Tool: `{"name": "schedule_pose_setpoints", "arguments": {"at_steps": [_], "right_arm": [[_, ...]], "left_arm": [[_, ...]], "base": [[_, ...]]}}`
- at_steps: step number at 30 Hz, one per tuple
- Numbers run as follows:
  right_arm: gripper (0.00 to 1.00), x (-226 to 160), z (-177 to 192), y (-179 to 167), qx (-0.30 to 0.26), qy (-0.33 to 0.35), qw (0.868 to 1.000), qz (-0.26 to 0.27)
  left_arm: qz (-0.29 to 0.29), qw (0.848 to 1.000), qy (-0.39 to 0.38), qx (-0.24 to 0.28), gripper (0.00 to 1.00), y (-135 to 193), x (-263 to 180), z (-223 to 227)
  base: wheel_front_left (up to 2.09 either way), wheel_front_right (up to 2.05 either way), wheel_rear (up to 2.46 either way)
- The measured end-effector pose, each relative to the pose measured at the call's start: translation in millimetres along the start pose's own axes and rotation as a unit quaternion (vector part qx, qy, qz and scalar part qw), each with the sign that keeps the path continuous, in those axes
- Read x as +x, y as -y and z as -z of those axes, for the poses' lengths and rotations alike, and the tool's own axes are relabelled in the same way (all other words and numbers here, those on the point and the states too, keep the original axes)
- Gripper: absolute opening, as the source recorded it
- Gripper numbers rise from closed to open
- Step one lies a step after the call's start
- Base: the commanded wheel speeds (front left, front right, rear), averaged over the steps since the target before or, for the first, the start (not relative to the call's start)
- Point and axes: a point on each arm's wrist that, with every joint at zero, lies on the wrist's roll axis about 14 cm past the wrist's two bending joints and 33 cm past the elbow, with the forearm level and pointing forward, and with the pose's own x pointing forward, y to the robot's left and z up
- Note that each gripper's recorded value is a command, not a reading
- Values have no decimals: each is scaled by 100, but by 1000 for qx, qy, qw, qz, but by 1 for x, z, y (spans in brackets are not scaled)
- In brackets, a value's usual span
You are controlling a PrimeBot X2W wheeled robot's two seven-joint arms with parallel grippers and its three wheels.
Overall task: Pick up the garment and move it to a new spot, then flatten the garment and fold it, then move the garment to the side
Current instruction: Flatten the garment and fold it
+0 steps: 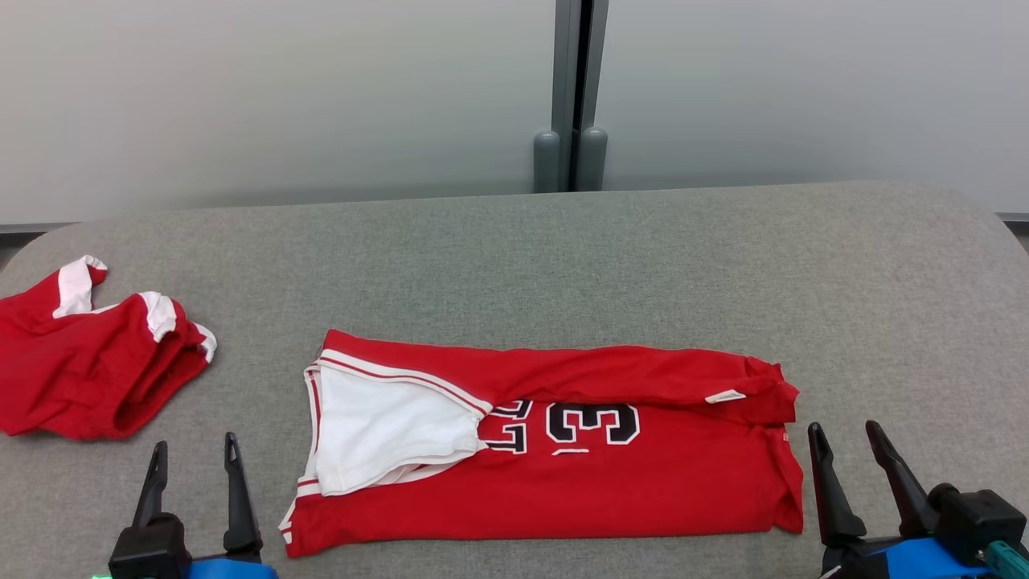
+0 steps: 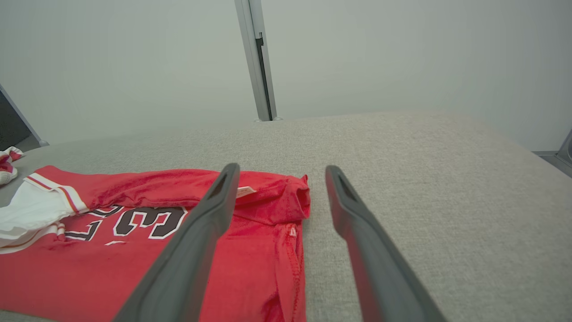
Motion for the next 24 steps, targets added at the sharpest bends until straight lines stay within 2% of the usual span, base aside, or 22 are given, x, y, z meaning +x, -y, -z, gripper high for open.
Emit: {"name": "schedule_pose_setpoints", "arguments": {"at_steps": [17, 24], "right_arm": [[100, 0, 5, 0, 1, -8, 1000, 0], [100, 24, -10, -7, -17, 10, 1000, -24]], "left_arm": [[-1, 1000, -1, -3, 100, 0, 1, 1], [0, 1000, -7, -2, 100, 1, 3, 4]], "base": [[0, 0, 0], [0, 0, 0]]}}
